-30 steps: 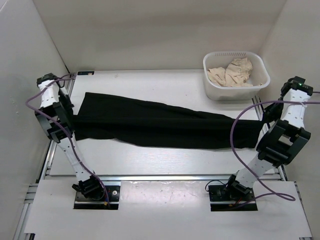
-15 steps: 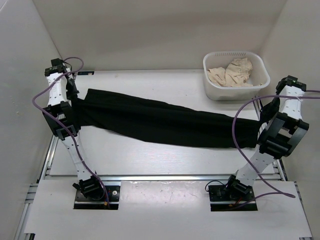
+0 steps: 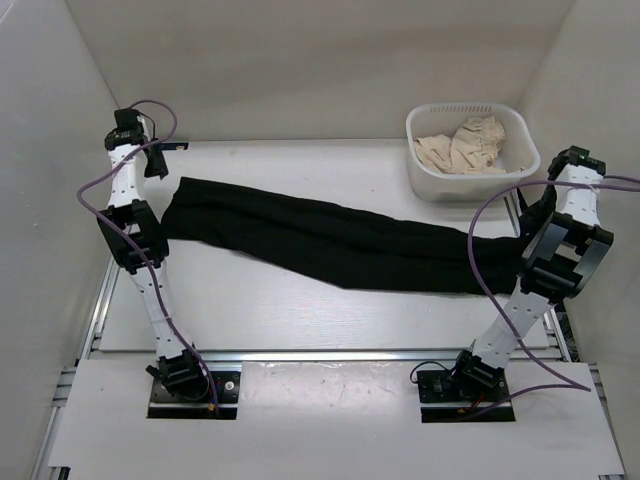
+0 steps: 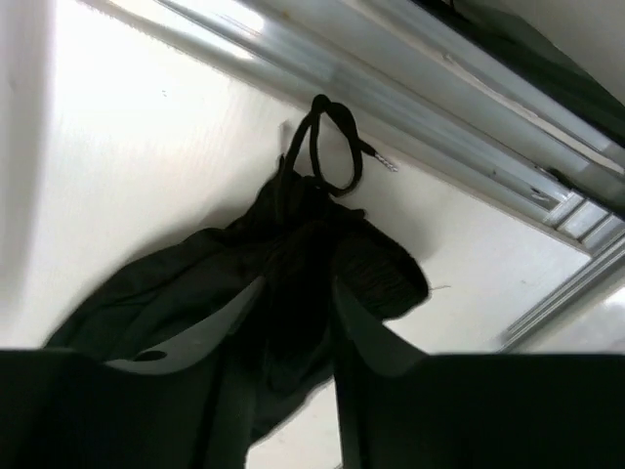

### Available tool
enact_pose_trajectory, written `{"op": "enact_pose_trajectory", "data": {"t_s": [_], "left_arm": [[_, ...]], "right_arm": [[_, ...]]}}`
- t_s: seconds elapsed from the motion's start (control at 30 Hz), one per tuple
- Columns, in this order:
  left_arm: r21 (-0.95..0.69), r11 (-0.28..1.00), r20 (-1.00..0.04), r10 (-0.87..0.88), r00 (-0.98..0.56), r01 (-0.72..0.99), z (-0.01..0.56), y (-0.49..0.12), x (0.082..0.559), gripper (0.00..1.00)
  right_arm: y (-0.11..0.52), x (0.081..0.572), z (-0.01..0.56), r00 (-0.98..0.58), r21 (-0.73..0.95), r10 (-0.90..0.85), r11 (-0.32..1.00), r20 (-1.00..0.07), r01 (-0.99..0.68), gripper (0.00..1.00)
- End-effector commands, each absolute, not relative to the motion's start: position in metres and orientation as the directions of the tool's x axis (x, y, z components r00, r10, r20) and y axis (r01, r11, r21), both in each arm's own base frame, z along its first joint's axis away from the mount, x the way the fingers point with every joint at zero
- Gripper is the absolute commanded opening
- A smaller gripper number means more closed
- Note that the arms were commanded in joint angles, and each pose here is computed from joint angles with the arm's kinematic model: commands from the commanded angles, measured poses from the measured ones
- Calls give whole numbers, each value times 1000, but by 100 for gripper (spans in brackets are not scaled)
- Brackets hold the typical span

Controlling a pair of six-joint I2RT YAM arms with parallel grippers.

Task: Fold and stack the trousers
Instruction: Fold the trousers

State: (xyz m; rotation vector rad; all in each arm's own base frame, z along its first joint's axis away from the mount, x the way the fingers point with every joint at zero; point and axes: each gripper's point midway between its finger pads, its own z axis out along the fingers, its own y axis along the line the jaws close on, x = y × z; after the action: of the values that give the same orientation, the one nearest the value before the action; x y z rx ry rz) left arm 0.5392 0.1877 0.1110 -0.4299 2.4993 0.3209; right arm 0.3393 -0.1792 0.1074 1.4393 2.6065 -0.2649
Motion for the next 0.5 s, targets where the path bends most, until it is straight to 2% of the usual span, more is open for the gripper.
{"op": "enact_pose_trajectory", "data": {"t_s": [0.0,0.03,0.07,0.23,0.27,0.33,0.37,0.4,0.43,0.47], "left_arm": [[204,855,-707,-207,-676,-476,136,227,567,86],[216,855,-696,-204,-689,-472,124,224,570,95],[233,843,-695,-204,-689,-485,125,228,568,100],[254,838,-662,-213,-719,-482,125,224,546,100],[235,847,-676,-209,-706,-477,142,219,540,100],[200,883,-616,-224,-755,-425,120,201,521,100],[171,897,-618,-224,-754,-407,127,193,515,100],[99,931,-591,-229,-773,-352,118,174,511,100],[66,944,-537,-240,-809,-324,99,162,497,100],[37,951,-515,-244,-822,-306,89,154,493,100]], "right_arm": [[-199,368,106,-534,-69,782,543,-321,837,44],[-194,377,112,-537,-42,771,558,-342,829,53],[-196,380,113,-540,-38,764,565,-353,824,56],[-172,416,159,-556,67,689,654,-465,753,62],[-168,419,165,-569,75,668,678,-479,732,65],[-156,423,183,-573,91,634,708,-519,700,69],[-154,426,189,-577,83,611,722,-541,687,73],[-157,425,197,-571,79,600,725,-560,684,76],[-156,427,203,-570,71,581,734,-581,676,83],[-159,427,207,-567,56,570,733,-594,678,85]]}}
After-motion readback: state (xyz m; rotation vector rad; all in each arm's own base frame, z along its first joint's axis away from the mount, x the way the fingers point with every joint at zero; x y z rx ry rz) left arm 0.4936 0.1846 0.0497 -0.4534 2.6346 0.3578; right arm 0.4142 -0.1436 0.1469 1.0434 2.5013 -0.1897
